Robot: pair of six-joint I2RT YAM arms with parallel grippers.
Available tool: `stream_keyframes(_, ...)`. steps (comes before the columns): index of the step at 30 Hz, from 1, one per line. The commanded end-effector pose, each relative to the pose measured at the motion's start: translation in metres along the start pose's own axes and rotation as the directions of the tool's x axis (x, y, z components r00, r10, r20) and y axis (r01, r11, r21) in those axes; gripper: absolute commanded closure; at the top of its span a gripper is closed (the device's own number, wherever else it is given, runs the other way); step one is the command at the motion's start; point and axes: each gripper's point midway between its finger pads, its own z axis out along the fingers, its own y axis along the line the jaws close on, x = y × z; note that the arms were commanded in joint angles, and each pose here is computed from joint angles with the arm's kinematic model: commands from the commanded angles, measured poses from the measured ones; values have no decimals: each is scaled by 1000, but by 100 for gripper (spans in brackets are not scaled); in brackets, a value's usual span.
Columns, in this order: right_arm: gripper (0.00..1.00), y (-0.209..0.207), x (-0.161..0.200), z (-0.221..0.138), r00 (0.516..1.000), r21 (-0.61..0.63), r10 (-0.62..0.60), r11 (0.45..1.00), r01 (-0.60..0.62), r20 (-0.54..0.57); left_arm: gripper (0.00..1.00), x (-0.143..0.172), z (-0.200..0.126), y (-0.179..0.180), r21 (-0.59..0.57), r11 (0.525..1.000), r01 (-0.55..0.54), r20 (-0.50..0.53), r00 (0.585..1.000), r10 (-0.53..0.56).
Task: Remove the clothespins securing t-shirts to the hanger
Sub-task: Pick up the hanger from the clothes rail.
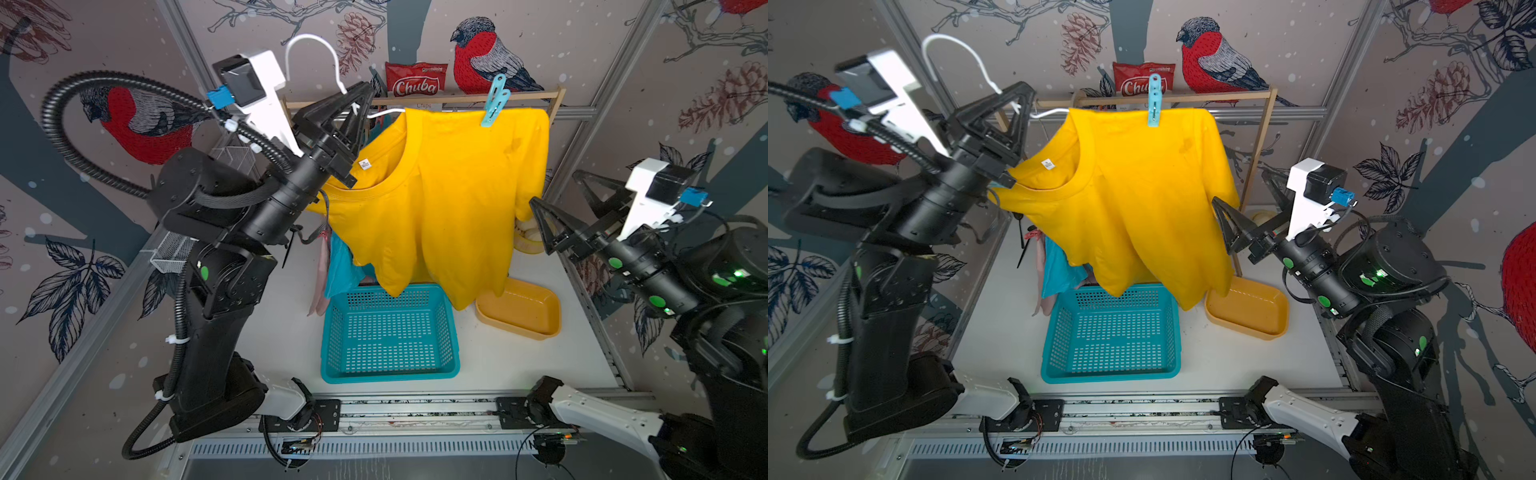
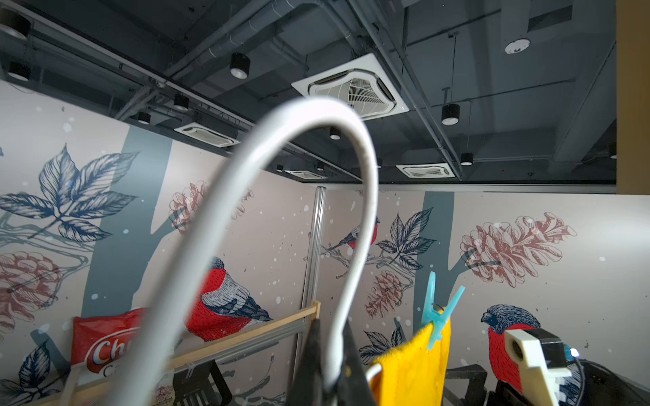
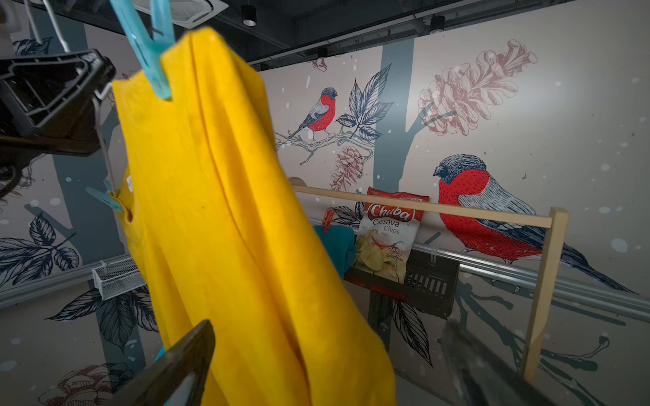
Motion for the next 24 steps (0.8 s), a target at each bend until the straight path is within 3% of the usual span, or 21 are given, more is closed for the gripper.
stream_keyframes(1,0,2,2,2,1000,-9,13,1000,-13,1,100,-34,-16,-3,-16,999,-32,81,996,33)
stream_keyframes(4,0,2,10,8,999,-6,18,1000,-19,-26,100,-49,-32,-2,-41,996,-76,88,993,80)
stream_keyframes(8,0,0,33,21,995,17,26,1000,-25,-100,100,-47,-47,11,-126,980,-151,26,988,155)
stream_keyframes(17,0,5,118,50,961,46,77,997,-67,-267,100,16,-47,39,-207,945,-252,-172,960,219)
stream_keyframes(24,0,5,198,65,900,105,138,989,-104,-413,100,26,-30,46,-214,914,-344,-220,929,298)
